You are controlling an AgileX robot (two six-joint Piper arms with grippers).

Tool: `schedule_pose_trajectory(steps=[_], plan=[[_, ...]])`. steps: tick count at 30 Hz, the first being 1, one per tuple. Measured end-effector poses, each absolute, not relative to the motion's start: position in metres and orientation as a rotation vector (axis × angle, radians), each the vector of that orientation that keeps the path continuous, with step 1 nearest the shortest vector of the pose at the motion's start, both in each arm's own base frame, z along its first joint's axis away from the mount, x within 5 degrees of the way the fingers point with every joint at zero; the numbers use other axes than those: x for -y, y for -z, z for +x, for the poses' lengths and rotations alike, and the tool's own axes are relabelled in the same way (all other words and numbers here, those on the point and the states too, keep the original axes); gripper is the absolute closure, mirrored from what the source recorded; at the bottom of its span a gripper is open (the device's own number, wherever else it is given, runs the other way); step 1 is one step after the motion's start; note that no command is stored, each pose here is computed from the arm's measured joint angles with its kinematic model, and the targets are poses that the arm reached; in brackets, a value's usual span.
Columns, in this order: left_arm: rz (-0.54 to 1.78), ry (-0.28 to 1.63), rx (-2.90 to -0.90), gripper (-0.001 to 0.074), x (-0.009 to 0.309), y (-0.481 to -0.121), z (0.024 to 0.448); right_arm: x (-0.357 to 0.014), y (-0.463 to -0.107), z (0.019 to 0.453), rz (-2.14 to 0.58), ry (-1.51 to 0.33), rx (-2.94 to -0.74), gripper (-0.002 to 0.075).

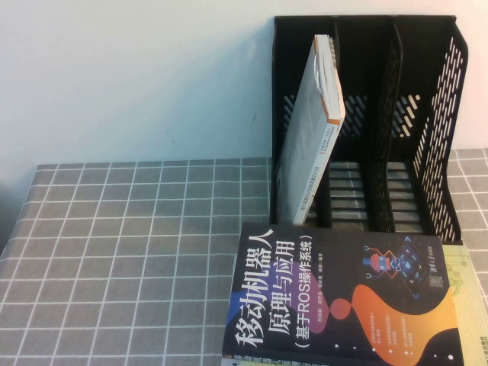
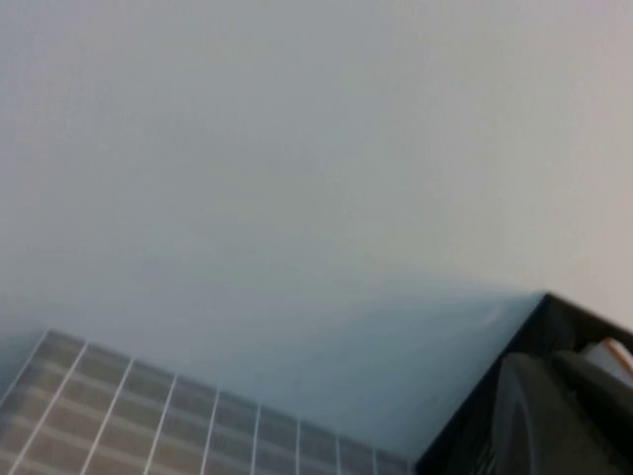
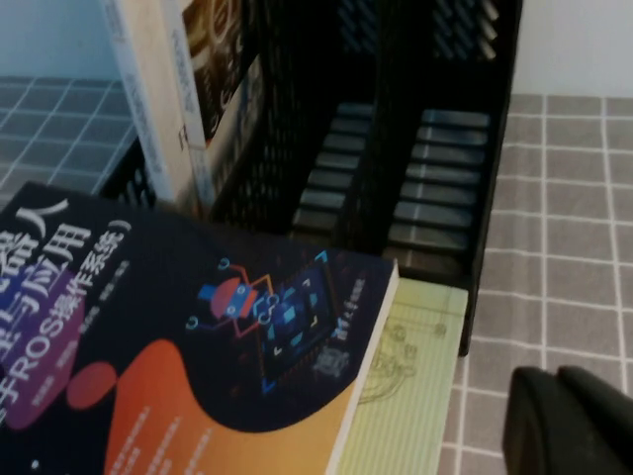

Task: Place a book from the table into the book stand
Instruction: Push book with right arm

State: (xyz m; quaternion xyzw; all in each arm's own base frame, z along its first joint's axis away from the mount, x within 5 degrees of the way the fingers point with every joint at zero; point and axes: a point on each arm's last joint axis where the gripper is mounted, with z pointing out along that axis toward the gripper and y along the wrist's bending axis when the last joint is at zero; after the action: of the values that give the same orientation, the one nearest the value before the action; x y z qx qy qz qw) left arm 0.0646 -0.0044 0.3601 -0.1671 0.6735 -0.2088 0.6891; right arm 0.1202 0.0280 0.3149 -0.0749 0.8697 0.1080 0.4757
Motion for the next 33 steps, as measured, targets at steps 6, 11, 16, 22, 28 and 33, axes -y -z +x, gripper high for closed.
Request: schedule_pose_trajectory(steps=[6, 11, 16, 22, 28, 33], plan=[[-0.435, 0.454, -1.751, 0.0738, 0.006, -0.337, 0.087, -0.036, -0.292, 0.146, -0.226, -0.295, -2.298, 0.0729], [-0.48, 0.43, -1.888, 0.0738, 0.007, -0.322, 0.12, -0.043, -0.271, 0.167, -0.194, -0.368, -2.465, 0.0729], [-0.518, 0.403, -2.02, 0.0738, 0.007, -0.302, 0.152, -0.051, -0.254, 0.187, -0.159, -0.477, -2.551, 0.0729], [-0.487, 0.418, -2.141, 0.0738, 0.012, -0.282, 0.175, -0.06, -0.236, 0.203, -0.186, -0.568, -2.594, 0.0729], [-0.317, 0.539, -2.247, 0.0738, 0.027, -0.272, 0.188, -0.061, -0.22, 0.215, -0.179, -0.573, -2.634, 0.0729], [-0.169, 0.653, -2.295, 0.0738, 0.038, -0.278, 0.206, -0.063, -0.212, 0.221, -0.17, -0.596, -2.65, 0.0729]])
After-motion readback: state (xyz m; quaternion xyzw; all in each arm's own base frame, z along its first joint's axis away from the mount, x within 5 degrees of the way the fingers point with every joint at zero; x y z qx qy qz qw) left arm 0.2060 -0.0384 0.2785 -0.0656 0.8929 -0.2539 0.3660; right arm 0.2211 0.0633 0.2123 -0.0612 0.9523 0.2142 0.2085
